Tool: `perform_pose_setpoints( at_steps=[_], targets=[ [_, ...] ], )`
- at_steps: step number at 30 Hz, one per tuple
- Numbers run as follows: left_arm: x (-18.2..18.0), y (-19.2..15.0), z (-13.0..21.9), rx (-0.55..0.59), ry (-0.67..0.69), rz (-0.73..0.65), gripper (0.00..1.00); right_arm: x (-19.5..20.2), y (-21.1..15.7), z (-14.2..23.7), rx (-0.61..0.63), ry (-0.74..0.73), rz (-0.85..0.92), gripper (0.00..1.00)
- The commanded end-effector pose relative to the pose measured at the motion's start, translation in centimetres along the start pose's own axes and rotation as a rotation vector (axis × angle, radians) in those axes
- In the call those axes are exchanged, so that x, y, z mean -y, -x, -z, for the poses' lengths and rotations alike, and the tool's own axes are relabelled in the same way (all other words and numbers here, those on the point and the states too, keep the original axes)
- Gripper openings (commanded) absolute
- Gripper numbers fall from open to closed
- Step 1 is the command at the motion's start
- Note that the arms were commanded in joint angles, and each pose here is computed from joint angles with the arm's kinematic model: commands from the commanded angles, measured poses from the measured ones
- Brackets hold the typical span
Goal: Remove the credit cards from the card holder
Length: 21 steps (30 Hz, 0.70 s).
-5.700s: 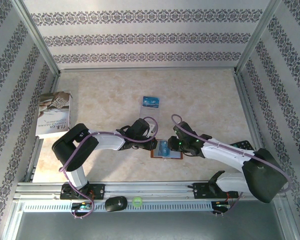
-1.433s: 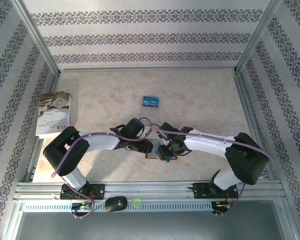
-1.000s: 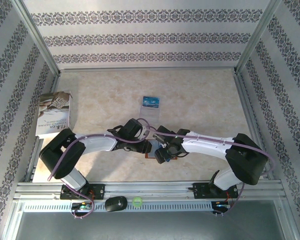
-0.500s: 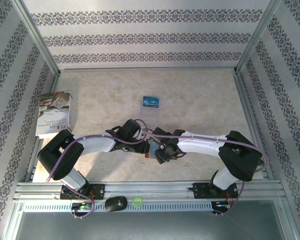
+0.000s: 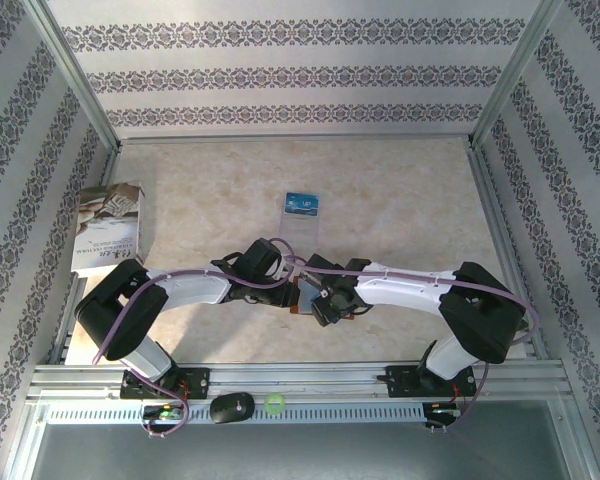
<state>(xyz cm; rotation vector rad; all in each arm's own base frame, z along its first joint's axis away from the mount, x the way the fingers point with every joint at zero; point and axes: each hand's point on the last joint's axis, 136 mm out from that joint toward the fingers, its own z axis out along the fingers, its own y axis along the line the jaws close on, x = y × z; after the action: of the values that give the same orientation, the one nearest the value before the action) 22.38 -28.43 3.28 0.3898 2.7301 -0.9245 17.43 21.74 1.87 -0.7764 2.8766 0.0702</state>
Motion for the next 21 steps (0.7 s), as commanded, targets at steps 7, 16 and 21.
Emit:
perform_pose_setpoints(
  at_steps=[7,16,21],
  targets=[
    [0.6,1.2,0.1,0.038,-0.026,-0.031,0.33,0.4,-3.6,0.2,-0.106,-0.003,-0.056,0.59],
    [2.5,2.7,0.2,0.085,-0.094,-0.082,0.42,1.1,-5.0,1.4,-0.162,-0.034,-0.094,0.59],
    [3.6,3.1,-1.5,0.083,-0.106,-0.124,0.46,0.4,-4.1,1.5,-0.111,0.013,-0.098,0.59]
  ],
)
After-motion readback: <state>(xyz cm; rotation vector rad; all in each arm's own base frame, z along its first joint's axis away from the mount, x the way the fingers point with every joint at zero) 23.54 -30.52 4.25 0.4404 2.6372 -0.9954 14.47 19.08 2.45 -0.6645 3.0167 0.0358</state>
